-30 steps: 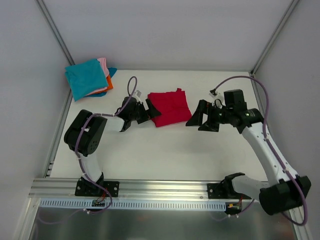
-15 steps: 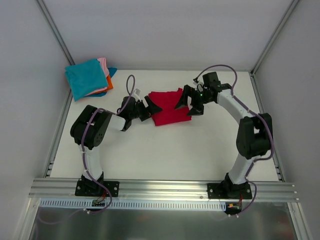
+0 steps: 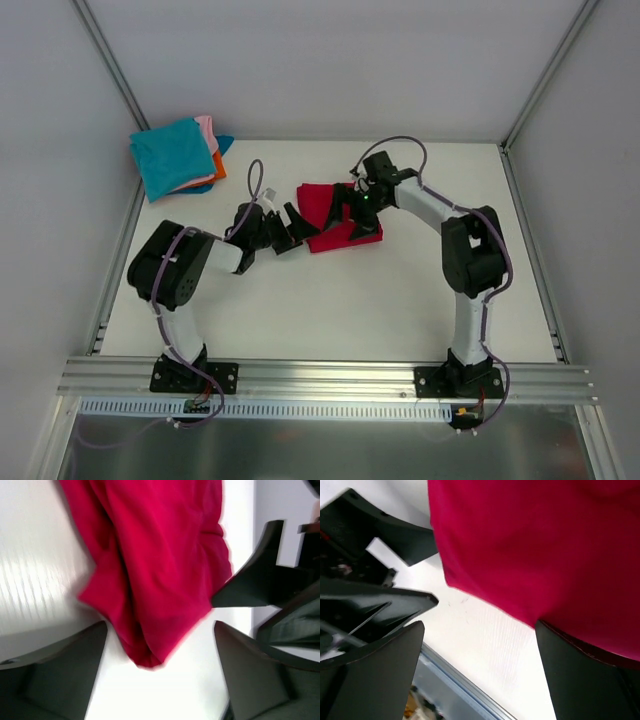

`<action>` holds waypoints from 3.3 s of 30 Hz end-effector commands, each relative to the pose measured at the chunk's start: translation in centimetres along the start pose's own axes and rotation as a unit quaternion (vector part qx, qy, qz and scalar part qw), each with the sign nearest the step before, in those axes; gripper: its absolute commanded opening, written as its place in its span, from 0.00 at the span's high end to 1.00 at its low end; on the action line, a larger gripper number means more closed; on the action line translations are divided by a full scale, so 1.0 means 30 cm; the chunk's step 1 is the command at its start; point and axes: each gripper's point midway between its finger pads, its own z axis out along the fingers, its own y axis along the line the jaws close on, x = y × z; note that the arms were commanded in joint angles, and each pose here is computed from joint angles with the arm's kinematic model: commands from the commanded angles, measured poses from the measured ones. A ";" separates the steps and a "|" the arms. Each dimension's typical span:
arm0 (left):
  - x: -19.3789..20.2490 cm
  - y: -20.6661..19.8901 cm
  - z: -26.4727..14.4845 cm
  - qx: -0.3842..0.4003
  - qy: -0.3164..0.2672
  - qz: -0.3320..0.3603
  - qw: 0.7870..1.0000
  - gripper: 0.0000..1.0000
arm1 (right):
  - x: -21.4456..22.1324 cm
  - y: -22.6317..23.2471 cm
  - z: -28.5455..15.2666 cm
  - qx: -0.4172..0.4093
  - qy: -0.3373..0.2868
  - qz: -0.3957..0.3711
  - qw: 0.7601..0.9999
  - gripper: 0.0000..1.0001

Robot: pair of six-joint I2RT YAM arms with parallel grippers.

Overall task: Fold and stack the t-shirts
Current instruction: Put the neatly folded tshirt into the corner of the board with the left arm

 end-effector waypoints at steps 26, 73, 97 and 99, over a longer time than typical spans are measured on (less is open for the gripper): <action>0.070 -0.266 -0.857 -0.068 -0.127 0.168 0.975 0.01 | 0.032 0.067 0.193 0.345 0.010 -0.244 0.906 0.00; -0.025 -0.030 -0.284 -0.063 -0.092 0.049 0.993 0.01 | 0.173 -0.003 0.190 0.328 0.030 -0.208 0.921 0.95; -0.058 0.078 -0.046 0.027 -0.101 -0.118 0.988 0.01 | 0.176 0.077 0.081 0.300 0.004 -0.201 0.933 0.96; -0.062 0.082 -0.029 0.026 -0.098 -0.121 0.987 0.01 | 0.176 0.079 0.083 0.298 0.004 -0.202 0.933 0.96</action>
